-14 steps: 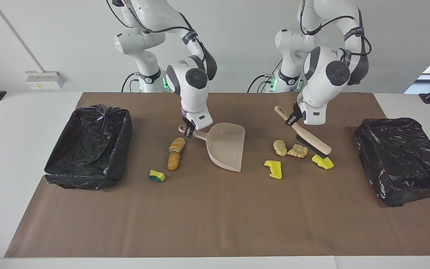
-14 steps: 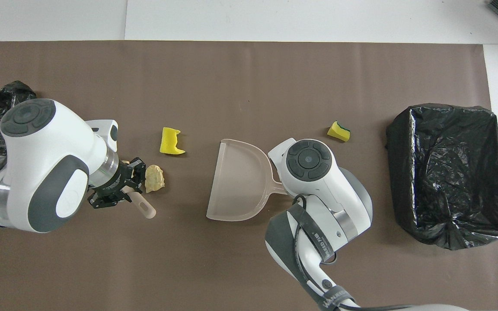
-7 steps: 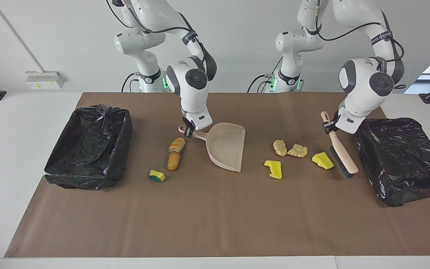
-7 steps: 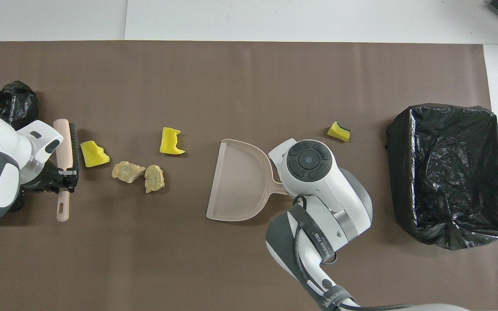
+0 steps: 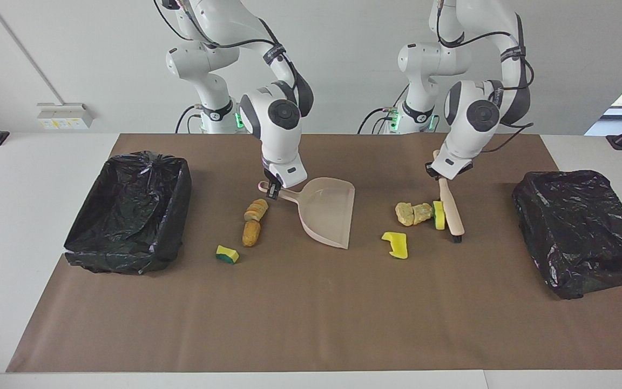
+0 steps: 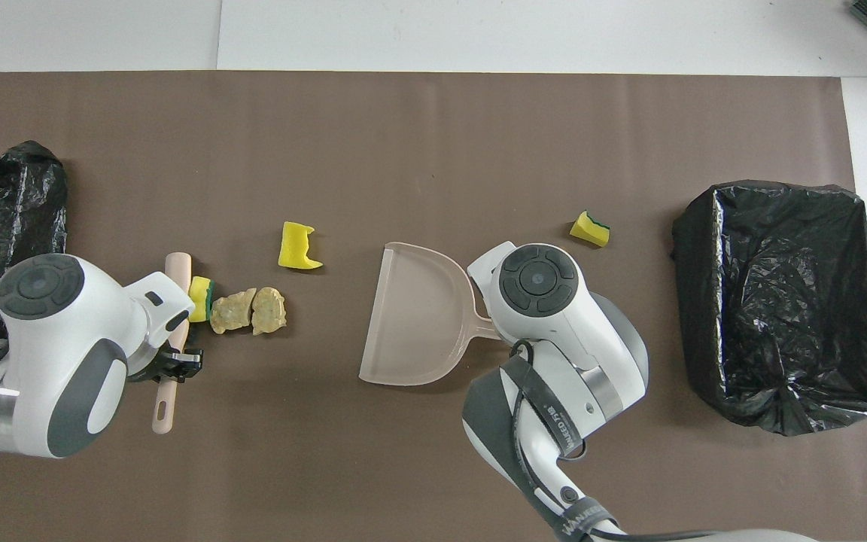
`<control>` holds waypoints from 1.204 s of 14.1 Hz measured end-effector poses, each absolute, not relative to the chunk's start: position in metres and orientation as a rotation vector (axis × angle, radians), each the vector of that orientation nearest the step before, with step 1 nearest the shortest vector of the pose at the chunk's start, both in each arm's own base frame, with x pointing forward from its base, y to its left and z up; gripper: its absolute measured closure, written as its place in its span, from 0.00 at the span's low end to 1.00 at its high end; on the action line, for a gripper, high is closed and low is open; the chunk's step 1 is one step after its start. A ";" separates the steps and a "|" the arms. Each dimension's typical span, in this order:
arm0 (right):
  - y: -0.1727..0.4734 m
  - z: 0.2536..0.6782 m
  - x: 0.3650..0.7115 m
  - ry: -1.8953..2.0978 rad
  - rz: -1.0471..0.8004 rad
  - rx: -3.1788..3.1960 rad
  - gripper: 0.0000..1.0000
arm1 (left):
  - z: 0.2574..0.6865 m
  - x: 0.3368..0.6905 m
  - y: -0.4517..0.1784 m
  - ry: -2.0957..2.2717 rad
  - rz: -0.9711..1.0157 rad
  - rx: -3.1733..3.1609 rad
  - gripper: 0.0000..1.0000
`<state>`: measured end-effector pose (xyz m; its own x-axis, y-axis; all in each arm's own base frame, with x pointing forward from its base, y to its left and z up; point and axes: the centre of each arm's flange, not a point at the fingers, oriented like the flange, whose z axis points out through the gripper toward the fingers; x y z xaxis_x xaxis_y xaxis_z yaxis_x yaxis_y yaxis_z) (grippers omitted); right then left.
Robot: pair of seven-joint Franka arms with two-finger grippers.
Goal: Sweep and dump trash in bin
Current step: 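Sweep the scraps toward the dustpan with the brush in the left gripper, then push the scraps into the dustpan with the left gripper's brush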
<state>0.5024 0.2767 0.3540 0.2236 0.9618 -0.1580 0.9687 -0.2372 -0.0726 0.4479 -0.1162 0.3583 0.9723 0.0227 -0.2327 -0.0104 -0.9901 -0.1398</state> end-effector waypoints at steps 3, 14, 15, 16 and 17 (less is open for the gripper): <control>0.275 0.354 0.503 1.911 -0.263 2.427 0.68 | 0.358 0.427 -0.181 -0.107 0.374 -3.034 0.74; 0.273 0.353 0.504 1.907 -0.267 2.432 0.68 | 0.377 0.374 -0.331 0.033 0.359 -3.256 0.74; 0.273 0.352 0.504 1.906 -0.267 2.432 0.68 | 0.382 0.371 -0.341 0.049 0.356 -3.268 0.74; 0.273 0.352 0.504 1.906 -0.267 2.432 0.68 | 0.388 0.370 -0.349 0.057 0.354 -3.274 0.74; 0.273 0.352 0.504 1.906 -0.268 2.432 0.68 | 0.394 0.369 -0.354 0.067 0.370 -3.270 0.74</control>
